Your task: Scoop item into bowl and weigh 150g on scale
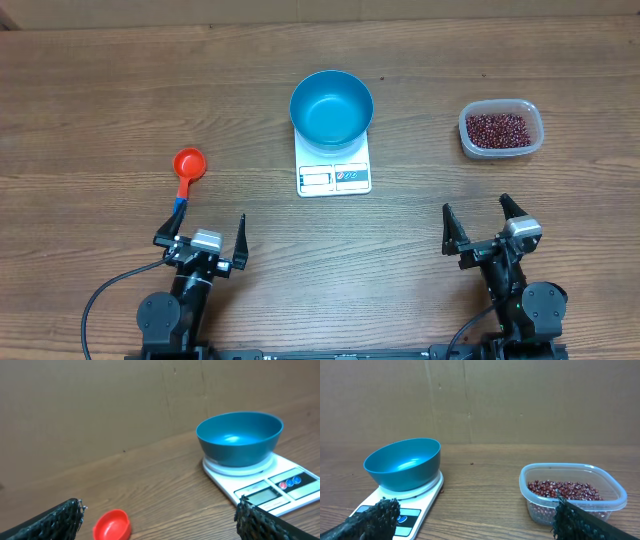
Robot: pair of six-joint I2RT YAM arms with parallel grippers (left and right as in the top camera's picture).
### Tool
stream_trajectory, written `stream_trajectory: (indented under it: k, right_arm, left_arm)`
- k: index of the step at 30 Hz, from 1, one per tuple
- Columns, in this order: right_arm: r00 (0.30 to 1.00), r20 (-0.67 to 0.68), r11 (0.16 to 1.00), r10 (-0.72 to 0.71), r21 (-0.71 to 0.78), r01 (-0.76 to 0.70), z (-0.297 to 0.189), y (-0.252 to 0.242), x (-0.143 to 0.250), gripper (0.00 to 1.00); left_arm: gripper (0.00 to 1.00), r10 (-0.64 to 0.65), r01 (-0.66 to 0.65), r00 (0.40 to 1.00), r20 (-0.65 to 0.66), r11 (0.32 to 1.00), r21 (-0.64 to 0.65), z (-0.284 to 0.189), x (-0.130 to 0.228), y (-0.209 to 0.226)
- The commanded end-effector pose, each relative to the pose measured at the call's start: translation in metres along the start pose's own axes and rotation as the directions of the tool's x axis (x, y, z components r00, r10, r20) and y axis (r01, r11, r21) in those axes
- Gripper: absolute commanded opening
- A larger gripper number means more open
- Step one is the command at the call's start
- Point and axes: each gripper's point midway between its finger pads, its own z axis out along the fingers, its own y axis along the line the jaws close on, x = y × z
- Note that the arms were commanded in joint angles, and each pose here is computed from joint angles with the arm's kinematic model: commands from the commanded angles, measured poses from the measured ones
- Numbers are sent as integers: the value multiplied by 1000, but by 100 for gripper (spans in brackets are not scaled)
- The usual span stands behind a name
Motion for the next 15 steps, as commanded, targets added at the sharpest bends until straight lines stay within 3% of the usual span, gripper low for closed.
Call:
stream_trajectory:
  k: [1,9,15]
  right_arm:
    - [1000,6,1000,6,13,-6,0,-3,1,100]
    - [1000,6,1000,6,13,-6,0,-3,1,100]
    - [1000,6,1000,6,13,-6,0,-3,1,100]
  left_arm:
    - [100,-89,89,994,57,996,-2,-6,-36,6]
    - [100,-119,122,990,-75,992,34,4,-90,15]
    - [100,-163,208,935,-316,971,116,42,-119,16]
